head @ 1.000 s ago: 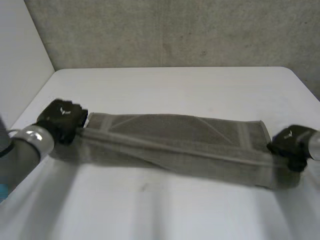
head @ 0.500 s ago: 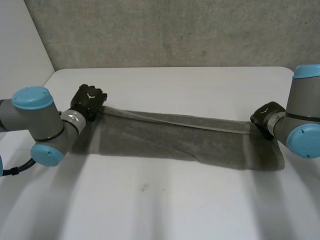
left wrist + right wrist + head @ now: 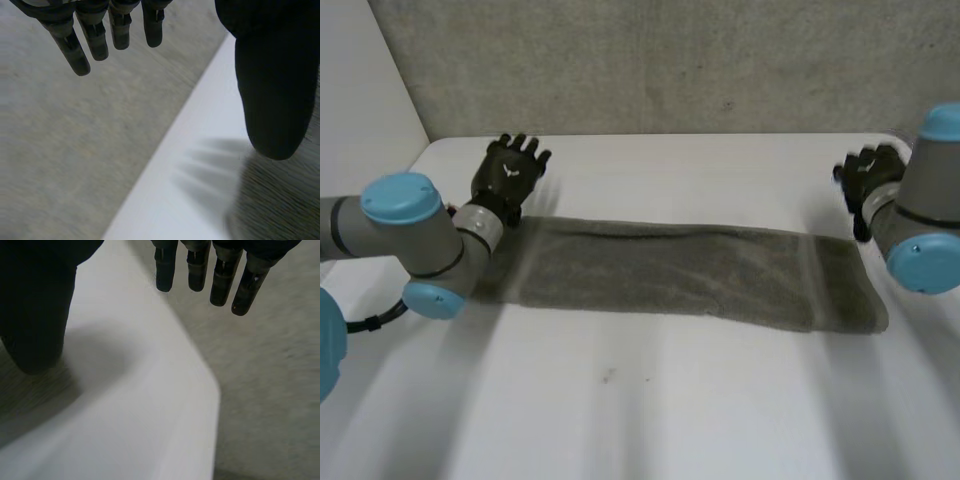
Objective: Fold the towel.
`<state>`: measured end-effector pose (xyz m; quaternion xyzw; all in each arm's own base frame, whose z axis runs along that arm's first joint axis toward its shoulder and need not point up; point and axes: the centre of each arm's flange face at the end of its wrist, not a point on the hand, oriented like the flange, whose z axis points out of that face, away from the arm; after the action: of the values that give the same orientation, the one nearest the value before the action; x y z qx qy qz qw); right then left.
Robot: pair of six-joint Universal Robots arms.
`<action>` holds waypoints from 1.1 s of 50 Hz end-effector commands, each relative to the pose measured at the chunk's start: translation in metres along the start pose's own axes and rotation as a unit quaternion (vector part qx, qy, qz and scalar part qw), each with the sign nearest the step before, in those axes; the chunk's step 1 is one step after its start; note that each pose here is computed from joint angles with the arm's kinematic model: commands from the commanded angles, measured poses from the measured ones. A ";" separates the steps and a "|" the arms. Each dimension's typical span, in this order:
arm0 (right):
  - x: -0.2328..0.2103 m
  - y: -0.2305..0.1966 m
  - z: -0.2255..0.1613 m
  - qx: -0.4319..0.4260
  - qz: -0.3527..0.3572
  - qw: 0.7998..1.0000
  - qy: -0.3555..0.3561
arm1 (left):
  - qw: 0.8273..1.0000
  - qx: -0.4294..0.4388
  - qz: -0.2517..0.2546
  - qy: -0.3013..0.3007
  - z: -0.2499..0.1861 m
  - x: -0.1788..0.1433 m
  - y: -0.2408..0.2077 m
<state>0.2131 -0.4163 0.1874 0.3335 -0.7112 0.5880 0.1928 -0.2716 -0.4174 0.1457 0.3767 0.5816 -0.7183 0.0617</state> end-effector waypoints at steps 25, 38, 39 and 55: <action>-0.006 0.045 -0.121 -0.050 0.122 0.986 -0.100 | 0.949 -0.096 -0.298 -0.046 -0.116 -0.060 -0.062; -0.014 0.080 -0.111 -0.031 0.147 0.981 -0.126 | 0.951 -0.059 -0.293 -0.077 -0.124 -0.068 -0.067; -0.016 0.083 -0.108 -0.032 0.149 0.980 -0.126 | 0.951 -0.058 -0.293 -0.078 -0.124 -0.067 -0.067; -0.024 0.098 -0.094 -0.040 0.148 0.980 -0.129 | 0.951 -0.066 -0.294 -0.074 -0.125 -0.063 -0.062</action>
<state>0.1509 -0.3080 0.1299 0.2878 -0.7929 0.5367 0.0208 -0.2005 -0.3099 0.2299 0.1288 0.7041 -0.6932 -0.0843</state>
